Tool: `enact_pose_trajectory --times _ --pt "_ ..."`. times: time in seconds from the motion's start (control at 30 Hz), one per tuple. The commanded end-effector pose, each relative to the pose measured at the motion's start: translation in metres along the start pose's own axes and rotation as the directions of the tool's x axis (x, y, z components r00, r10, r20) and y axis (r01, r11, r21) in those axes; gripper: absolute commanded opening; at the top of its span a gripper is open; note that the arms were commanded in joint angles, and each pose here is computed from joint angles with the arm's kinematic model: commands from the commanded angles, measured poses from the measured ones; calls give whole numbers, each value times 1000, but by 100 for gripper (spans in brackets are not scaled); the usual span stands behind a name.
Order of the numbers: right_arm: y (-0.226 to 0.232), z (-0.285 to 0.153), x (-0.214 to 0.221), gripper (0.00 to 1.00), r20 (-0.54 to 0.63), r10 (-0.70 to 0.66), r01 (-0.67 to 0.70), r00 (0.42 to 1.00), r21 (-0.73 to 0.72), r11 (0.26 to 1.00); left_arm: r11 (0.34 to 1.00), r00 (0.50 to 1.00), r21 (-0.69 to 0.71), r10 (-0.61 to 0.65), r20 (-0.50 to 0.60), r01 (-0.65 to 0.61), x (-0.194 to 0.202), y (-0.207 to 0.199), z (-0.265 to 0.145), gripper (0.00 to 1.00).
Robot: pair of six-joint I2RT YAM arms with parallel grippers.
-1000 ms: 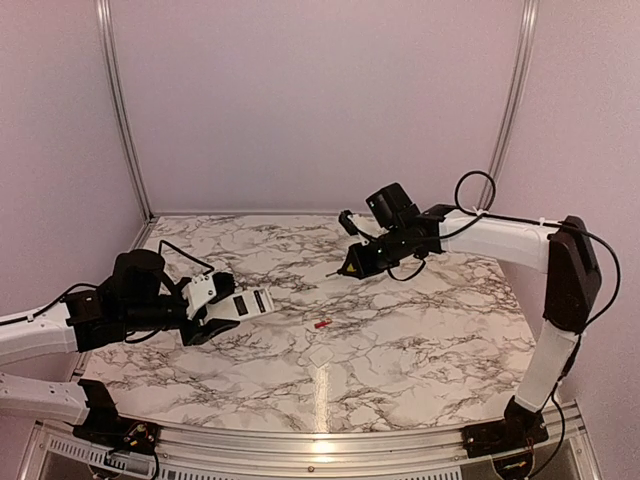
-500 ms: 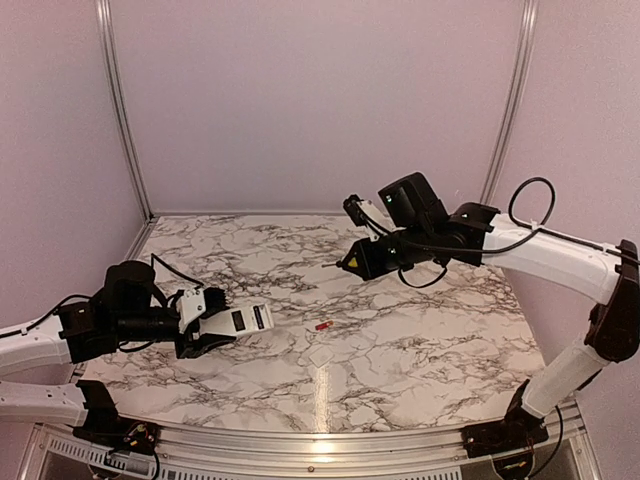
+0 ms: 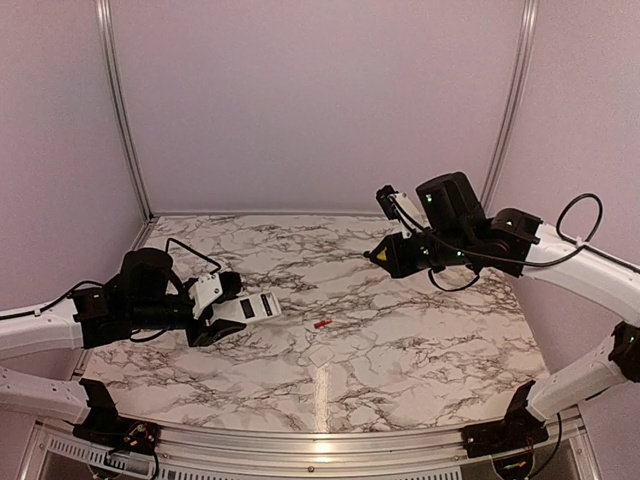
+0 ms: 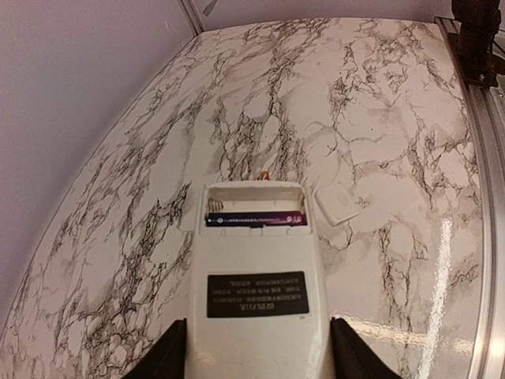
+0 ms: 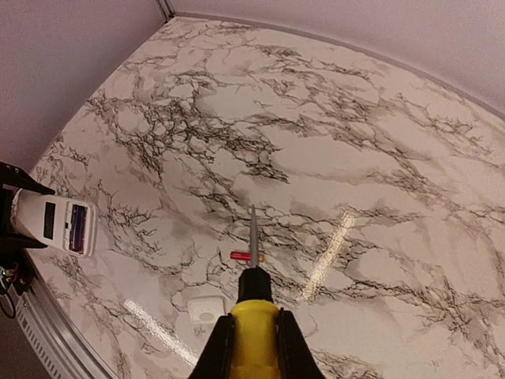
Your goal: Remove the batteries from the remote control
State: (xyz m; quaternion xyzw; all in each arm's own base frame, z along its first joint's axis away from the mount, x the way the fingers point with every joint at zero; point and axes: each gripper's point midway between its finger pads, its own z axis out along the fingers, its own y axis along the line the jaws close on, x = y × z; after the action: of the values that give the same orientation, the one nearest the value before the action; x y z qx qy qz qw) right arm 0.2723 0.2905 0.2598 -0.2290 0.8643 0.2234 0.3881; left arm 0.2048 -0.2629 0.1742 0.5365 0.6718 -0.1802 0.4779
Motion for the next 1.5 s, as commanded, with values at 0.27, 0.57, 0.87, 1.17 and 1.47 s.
enact_pose_trajectory --times 0.27,0.57,0.87,1.17,1.47 --pt "-40 -26 9 0 43 175 -176 984 12 984 996 996 3 83 38 -84 -43 17 30 0" --pt "0 -43 4 0 14 173 -166 985 -210 963 994 994 66 89 57 -92 -53 9 51 0" --pt "26 -56 7 0 -27 171 -169 985 -352 921 992 993 92 81 89 -90 -68 -1 66 0" --pt "36 -56 6 0 -47 195 -197 980 -407 892 989 991 120 69 111 -82 -79 -15 76 0" --pt "51 -38 26 0 -154 174 -225 973 -432 873 990 989 107 82 126 -96 -90 -18 83 0"
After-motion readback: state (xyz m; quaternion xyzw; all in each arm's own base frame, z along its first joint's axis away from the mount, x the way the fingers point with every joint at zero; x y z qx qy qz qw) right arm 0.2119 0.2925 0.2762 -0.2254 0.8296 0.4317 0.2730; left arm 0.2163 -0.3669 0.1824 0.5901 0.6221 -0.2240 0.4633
